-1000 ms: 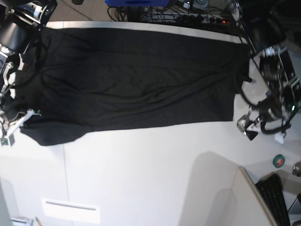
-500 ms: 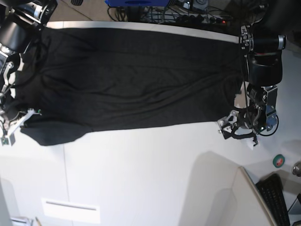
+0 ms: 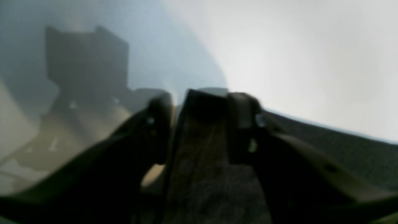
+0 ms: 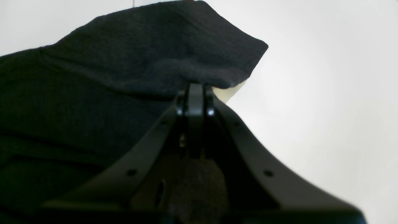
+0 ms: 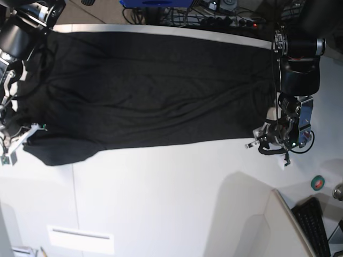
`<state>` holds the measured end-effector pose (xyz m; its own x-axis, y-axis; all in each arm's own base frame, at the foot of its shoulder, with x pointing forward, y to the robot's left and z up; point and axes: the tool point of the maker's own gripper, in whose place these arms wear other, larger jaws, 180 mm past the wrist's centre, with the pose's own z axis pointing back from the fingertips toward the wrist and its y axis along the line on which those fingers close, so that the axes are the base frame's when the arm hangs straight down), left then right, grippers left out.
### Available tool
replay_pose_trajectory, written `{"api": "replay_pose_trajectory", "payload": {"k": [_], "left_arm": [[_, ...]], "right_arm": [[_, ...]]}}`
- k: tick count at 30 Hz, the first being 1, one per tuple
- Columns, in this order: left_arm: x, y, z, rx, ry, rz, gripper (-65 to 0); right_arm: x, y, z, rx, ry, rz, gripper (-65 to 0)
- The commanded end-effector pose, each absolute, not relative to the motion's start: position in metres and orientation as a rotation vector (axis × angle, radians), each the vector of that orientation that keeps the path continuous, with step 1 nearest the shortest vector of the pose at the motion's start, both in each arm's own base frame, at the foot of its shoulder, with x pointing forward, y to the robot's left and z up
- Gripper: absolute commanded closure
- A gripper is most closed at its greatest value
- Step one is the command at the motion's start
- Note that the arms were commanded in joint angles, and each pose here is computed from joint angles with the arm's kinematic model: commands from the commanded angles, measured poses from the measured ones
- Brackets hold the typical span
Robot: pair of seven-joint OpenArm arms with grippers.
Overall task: Layout the t-shirt on the table in an organized manner, then fold the t-shirt properly
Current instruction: 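Lift the hem corner with the left gripper and fold it over, then fold the hem side over the shirt with both grippers toward the collar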
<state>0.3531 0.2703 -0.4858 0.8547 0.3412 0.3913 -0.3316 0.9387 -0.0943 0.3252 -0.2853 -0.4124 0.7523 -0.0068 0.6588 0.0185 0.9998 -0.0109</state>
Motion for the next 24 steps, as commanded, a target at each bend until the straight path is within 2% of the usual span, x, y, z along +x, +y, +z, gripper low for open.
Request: {"api": "replay_pose_trajectory", "payload": {"k": [1, 3, 6, 11, 17, 24], "left_arm": [[0.349, 0.264, -0.488, -0.049, -0.388, 0.355, -22.2], [0.345, 0.264, -0.491, -0.047, -0.379, 0.355, -15.5], [0.339, 0.265, -0.495, -0.043, -0.374, 0.357, 0.0], [0.356, 0.278, -0.486, -0.013, -0.508, 0.366, 0.0], [0.409, 0.287, -0.438, -0.015, -0.630, 0.359, 0.0], [0.454, 0.283, -0.394, -0.041, -0.733, 0.357, 0.0]], "right_arm": [[0.338, -0.295, -0.394, -0.037, -0.782, -0.017, 0.0], [0.338, -0.295, -0.394, -0.037, -0.782, -0.017, 0.0], [0.335, -0.292, -0.405, -0.018, -0.756, -0.021, 0.0], [0.349, -0.289, -0.422, 0.045, -0.783, -0.059, 0.0], [0.375, -0.311, -0.426, 0.079, -0.766, -0.105, 0.0], [0.411, -0.329, -0.401, 0.080, -0.904, -0.110, 0.0]]}}
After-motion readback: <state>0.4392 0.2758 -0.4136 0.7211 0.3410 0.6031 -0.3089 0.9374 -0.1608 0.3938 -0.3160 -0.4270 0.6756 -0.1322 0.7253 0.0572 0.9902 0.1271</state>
